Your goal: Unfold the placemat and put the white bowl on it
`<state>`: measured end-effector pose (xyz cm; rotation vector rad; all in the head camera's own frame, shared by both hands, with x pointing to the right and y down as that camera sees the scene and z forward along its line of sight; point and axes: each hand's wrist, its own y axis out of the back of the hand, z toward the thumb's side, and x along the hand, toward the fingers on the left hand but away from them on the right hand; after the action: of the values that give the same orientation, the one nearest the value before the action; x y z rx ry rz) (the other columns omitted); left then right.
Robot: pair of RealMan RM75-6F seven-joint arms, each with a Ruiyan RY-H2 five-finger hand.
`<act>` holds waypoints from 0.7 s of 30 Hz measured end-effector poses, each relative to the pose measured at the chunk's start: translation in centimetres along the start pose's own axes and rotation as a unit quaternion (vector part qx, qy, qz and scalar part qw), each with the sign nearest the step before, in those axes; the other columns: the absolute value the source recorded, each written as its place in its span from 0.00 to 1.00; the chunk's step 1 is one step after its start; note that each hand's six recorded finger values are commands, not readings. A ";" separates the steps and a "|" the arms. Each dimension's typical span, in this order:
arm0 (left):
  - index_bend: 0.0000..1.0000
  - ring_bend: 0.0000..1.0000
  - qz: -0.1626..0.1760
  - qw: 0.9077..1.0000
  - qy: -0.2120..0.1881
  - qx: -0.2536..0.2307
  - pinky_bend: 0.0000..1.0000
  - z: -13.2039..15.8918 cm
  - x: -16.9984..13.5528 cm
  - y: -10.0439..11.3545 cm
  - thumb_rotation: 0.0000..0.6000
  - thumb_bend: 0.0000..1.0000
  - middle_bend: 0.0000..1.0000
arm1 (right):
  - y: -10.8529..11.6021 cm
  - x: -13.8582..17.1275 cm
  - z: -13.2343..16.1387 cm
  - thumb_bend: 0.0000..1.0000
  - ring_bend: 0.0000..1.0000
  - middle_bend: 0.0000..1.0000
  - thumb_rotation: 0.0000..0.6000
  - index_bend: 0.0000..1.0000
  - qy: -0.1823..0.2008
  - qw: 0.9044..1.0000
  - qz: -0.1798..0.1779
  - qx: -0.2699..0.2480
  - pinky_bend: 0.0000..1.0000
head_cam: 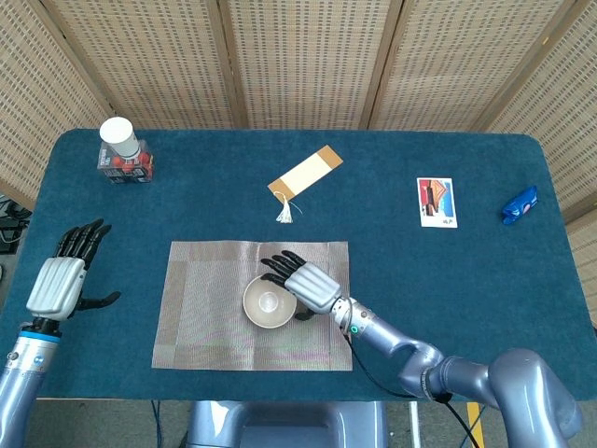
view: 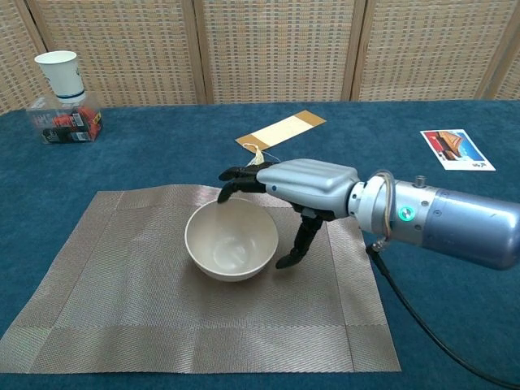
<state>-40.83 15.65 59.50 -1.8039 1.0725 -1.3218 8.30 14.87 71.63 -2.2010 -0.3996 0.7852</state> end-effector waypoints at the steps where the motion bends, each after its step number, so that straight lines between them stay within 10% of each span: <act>1: 0.00 0.00 0.000 1.000 -0.001 0.000 0.00 0.0 0.0 0.0 1.00 0.00 0.00 | 0.3 0.5 -0.2 0.18 0.00 0.00 1.00 0.04 -0.001 1.000 0.000 0.003 0.00; 12: 0.00 0.00 0.005 1.000 -0.013 0.006 0.00 0.7 -0.8 0.1 1.00 0.00 0.00 | 5.1 8.5 -3.5 0.05 0.00 0.00 1.00 0.04 -0.030 0.996 -0.021 0.081 0.00; 21: 0.00 0.00 0.041 0.998 -0.013 0.042 0.00 0.6 -3.0 0.9 1.00 0.00 0.00 | 10.4 18.6 -8.8 0.01 0.00 0.00 1.00 0.00 -0.144 0.968 -0.065 0.193 0.00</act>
<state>-40.90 17.91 57.30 -1.6946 1.0499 -1.2727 28.54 12.34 60.91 -1.6878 -0.4834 1.0196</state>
